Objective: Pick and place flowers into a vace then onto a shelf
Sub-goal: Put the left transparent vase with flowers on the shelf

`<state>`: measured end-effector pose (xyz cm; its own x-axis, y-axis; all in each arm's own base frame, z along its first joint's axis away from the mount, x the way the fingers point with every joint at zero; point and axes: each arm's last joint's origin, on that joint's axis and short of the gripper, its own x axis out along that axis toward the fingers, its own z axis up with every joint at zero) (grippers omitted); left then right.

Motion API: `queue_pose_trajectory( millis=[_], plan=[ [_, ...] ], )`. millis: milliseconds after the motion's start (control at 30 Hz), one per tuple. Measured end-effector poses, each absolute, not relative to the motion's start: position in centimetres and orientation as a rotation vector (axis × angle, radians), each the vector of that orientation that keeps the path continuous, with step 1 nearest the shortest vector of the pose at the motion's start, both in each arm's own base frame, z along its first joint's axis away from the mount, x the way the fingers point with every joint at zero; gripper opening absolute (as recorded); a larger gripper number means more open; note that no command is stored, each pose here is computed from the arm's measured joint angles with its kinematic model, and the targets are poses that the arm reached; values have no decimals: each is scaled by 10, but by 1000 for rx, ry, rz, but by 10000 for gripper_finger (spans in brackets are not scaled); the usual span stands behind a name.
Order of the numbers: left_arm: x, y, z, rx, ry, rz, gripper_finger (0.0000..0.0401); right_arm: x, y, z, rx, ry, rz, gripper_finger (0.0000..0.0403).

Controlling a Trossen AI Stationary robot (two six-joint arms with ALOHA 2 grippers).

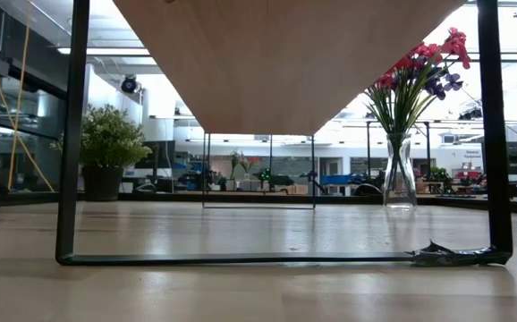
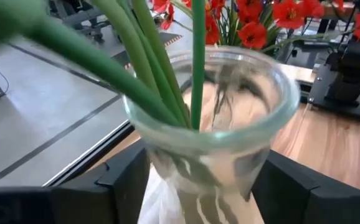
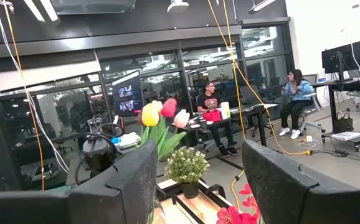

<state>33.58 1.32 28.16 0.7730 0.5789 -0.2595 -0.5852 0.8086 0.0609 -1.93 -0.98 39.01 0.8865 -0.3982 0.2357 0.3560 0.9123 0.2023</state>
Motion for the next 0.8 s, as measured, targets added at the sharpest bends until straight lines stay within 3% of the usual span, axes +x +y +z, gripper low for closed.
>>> queue_pose_trajectory(
  millis=[300, 800],
  plan=[
    [335, 12, 279, -14, 307, 630, 310, -19, -10, 390, 155, -278, -393, 222],
    [335, 13, 278, -14, 307, 631, 308, -19, -10, 390, 155, -277, -389, 222]
  ],
)
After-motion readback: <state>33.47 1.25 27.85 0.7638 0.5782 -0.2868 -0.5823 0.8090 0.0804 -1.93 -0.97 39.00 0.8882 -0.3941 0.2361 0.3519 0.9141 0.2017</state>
